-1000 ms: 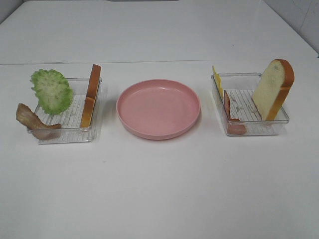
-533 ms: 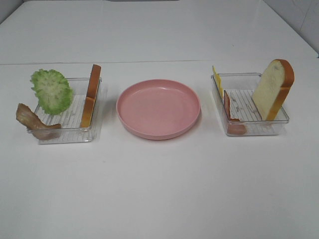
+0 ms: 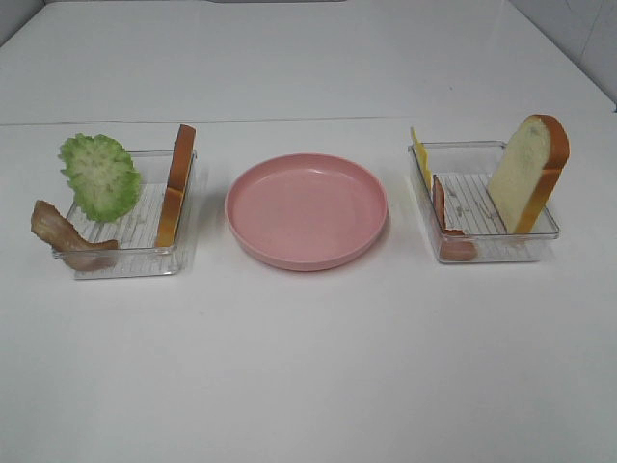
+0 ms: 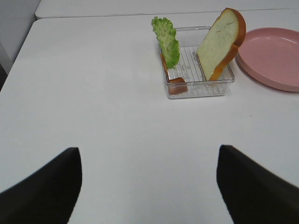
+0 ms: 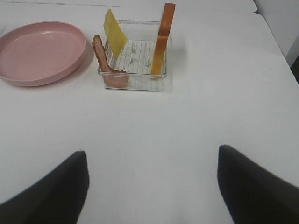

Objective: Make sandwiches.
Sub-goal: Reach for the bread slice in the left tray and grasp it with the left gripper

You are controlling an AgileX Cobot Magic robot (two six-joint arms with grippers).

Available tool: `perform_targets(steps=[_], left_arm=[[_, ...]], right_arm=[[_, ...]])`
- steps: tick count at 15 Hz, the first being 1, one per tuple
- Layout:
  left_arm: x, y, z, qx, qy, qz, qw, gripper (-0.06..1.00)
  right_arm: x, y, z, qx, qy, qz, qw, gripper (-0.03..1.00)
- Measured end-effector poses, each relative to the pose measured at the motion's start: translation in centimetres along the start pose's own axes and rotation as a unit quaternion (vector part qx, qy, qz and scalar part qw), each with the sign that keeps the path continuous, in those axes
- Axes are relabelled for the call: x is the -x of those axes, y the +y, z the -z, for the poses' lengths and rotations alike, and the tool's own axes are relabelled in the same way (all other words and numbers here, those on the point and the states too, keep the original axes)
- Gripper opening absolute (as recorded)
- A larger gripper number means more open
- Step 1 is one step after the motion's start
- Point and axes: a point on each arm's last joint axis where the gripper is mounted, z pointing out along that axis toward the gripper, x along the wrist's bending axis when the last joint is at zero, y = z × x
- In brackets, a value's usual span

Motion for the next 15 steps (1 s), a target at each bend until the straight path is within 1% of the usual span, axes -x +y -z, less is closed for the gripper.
perform_targets(steps=[12, 15], left_arm=[[0.0, 0.0, 0.0, 0.0, 0.0, 0.0, 1.0, 0.75], [0.0, 1.2, -0.6, -0.007, 0.0, 0.002, 1.0, 0.75]], right_arm=[[0.0, 0.0, 0.0, 0.0, 0.0, 0.0, 1.0, 0.73], [0.0, 0.0, 0.0, 0.0, 0.0, 0.0, 1.0, 0.73]])
